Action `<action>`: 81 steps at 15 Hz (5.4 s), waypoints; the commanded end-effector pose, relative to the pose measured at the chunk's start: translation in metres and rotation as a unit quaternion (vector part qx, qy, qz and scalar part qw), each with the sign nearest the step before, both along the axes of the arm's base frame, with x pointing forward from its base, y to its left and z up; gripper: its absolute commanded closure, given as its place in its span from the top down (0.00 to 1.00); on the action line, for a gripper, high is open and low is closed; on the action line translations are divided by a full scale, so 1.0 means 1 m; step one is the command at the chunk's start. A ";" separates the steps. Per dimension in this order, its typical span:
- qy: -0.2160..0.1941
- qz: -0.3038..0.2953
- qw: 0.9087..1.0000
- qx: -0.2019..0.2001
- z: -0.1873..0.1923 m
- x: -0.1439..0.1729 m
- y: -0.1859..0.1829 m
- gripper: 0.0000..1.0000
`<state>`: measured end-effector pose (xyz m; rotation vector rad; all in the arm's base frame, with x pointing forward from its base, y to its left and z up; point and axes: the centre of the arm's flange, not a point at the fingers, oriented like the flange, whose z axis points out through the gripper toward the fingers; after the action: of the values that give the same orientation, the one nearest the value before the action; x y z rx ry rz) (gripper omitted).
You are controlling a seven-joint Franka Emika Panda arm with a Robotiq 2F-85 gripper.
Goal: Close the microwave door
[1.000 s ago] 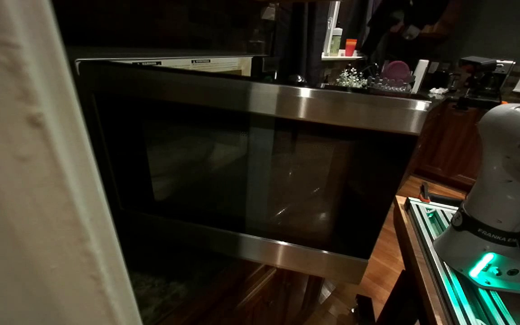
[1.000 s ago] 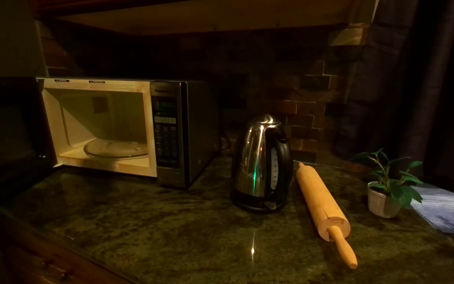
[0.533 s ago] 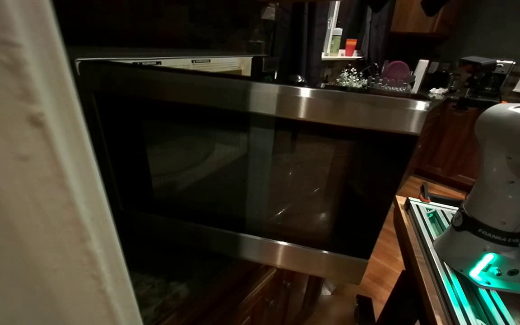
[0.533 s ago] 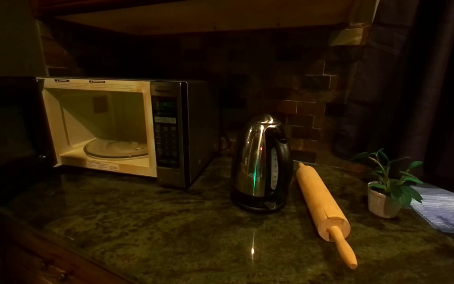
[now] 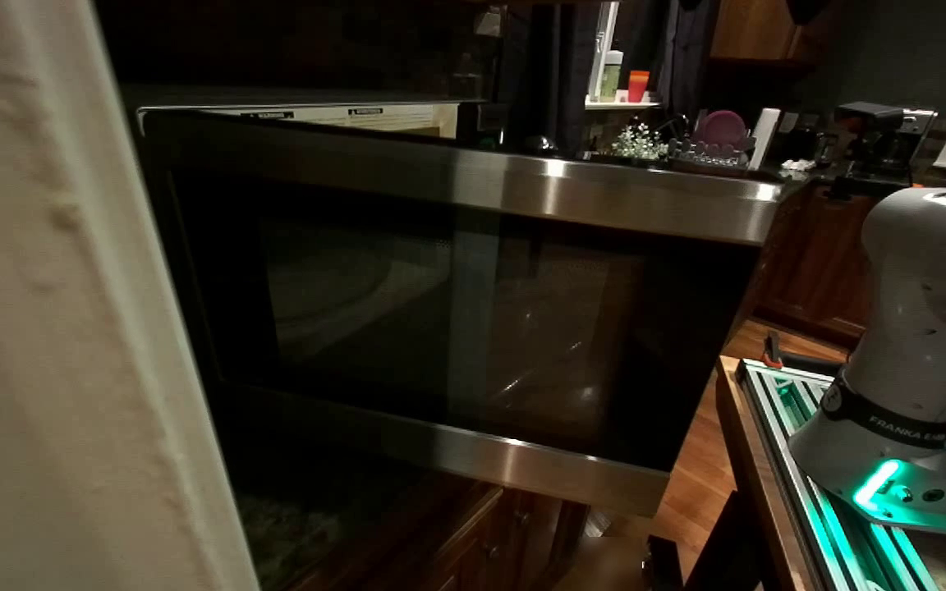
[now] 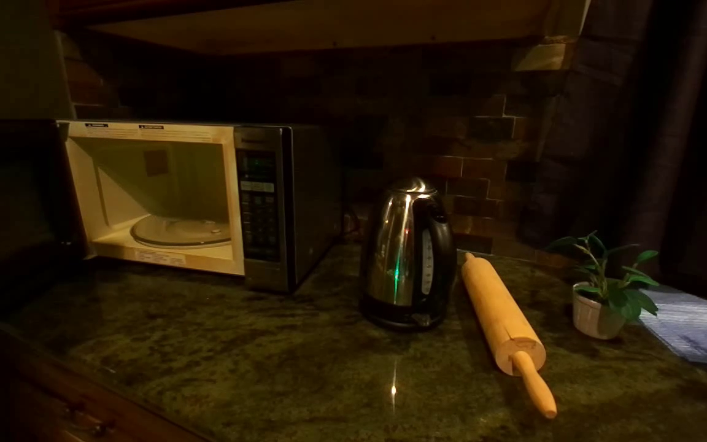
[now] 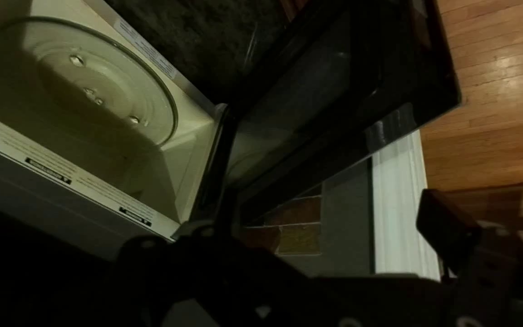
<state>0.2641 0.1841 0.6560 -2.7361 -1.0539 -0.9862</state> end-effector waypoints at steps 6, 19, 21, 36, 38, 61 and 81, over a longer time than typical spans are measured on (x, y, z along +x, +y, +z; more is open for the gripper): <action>-0.028 0.191 0.980 -0.038 -0.016 0.006 0.058 1.00; -0.024 0.310 0.947 -0.077 -0.078 0.040 0.062 1.00; -0.022 0.322 0.943 -0.082 -0.084 0.043 0.058 1.00; -0.056 0.270 0.945 -0.176 -0.071 0.055 0.034 1.00; -0.059 0.247 0.949 -0.187 -0.068 0.058 0.023 1.00; -0.016 -0.083 0.993 -0.085 -0.060 0.042 -0.071 1.00; -0.103 -0.287 0.950 0.061 -0.143 0.117 -0.157 0.01</action>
<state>0.3811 0.0267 0.5127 -2.9333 -0.1718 -1.3692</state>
